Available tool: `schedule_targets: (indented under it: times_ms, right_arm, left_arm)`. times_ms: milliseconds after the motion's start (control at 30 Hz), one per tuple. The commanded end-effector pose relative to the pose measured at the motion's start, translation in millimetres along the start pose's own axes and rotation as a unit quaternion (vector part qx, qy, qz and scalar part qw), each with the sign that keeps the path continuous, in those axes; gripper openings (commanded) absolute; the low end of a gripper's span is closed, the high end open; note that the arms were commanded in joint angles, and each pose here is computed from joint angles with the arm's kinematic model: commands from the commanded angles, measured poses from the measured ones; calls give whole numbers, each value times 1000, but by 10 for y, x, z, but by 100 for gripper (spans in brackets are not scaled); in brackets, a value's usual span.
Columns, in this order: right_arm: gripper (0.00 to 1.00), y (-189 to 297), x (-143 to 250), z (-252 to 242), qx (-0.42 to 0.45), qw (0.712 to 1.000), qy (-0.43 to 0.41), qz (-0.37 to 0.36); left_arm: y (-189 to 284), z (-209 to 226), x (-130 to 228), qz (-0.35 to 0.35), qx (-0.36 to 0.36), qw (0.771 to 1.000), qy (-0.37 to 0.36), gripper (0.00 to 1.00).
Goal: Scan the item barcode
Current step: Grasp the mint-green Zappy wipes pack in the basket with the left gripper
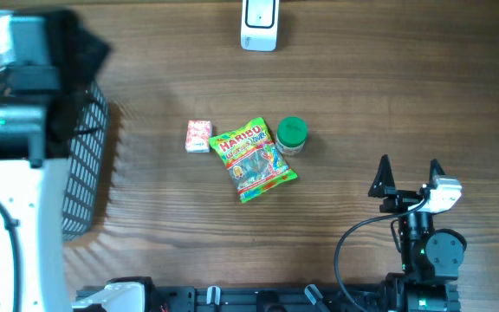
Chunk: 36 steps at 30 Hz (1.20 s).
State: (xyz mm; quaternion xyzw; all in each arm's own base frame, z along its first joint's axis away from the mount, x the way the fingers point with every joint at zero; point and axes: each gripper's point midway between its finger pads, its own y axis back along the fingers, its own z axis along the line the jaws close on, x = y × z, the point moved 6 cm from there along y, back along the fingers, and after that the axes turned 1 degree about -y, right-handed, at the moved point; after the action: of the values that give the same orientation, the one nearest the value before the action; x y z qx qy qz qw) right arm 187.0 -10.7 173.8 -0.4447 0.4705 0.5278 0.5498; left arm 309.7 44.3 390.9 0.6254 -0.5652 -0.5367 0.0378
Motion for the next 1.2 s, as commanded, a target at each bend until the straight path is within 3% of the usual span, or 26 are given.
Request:
schedule_targets:
  times_ms: [0,67,200,367,767,800,833,867,900,1033,1167]
  right_arm:
    - [99,3,-11,5,-1,1000,6,-4]
    - [100,3,-11,5,-1,1000,6,-4]
    - [100,3,-11,5,-1,1000,6,-4]
    - [100,3,-11,5,-1,1000,6,-4]
    - [100,3,-11,5,-1,1000,6,-4]
    - [100,3,-11,5,-1,1000,6,-4]
    - [100,3,-11,5,-1,1000,6,-4]
    - [100,3,-11,5,-1,1000,6,-4]
    - [100,3,-11,5,-1,1000,6,-4]
    - [100,3,-11,5,-1,1000,6,-4]
    - [100,3,-11,5,-1,1000,6,-4]
  left_arm:
    - [-386,594,-352,25,-68,988,138,100]
    - [-758,991,-414,57,-114,972,198,100]
    - [-1566,1392,-206,109,-162,954,226,100]
    - [-2454,1511,109,157,-154,947,233,100]
    - [-3432,1461,621,181,-124,953,207,100]
    - [-3464,1452,688,188,-126,952,204,94]
    - [-3484,1444,737,193,-128,952,200,78]
    - [-3498,1434,771,197,-128,952,195,56]
    - [-3492,1443,796,202,-131,953,185,5]
    - [-3324,1539,697,211,-147,949,183,4]
    - [-2467,1527,-53,143,-119,958,220,4]
